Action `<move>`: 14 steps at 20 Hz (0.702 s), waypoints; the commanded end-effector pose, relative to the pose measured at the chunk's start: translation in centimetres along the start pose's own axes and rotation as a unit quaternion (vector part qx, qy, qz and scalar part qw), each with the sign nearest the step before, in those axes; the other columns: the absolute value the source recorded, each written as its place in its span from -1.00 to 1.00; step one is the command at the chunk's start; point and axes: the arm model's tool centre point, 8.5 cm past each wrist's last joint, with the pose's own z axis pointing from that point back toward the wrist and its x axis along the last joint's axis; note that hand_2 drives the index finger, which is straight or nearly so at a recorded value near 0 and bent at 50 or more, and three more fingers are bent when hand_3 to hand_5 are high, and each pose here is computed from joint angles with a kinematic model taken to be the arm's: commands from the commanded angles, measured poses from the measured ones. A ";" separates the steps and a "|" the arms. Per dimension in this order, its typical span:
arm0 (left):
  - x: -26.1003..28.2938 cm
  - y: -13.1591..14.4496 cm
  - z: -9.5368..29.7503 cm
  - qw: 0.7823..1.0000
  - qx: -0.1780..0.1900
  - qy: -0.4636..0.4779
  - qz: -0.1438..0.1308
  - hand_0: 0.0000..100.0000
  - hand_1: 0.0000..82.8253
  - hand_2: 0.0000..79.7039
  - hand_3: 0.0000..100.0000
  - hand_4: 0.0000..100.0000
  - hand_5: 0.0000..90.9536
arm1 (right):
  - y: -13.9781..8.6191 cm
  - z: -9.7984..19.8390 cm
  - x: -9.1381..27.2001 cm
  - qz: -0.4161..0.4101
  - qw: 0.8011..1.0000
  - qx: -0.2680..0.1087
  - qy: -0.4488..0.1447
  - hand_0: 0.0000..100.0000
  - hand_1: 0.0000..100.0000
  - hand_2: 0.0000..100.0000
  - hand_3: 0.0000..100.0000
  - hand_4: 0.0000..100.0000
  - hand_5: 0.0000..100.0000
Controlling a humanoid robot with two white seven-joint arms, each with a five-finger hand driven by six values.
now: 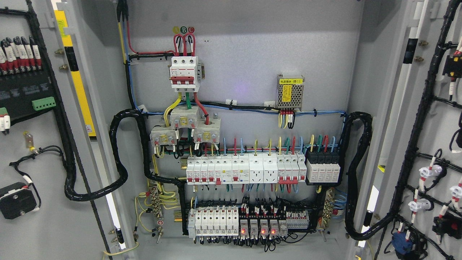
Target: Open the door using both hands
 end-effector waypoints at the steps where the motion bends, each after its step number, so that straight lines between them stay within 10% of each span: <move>1: 0.1 -1.5 -0.3 1.000 -0.017 -0.009 -0.002 -1.00 -0.50 -0.62 -0.40 -0.75 -1.00 | 0.1 0.0 0.0 -0.002 1.000 0.004 0.000 -0.57 -0.79 -1.00 -1.00 -1.00 -1.00; 14: -1.5 -6.0 1.5 0.998 -0.055 0.012 0.009 -1.00 -0.51 -0.62 -0.40 -0.74 -1.00 | 1.9 0.4 -0.5 -0.025 0.999 0.044 0.005 -0.57 -0.78 -1.00 -1.00 -1.00 -1.00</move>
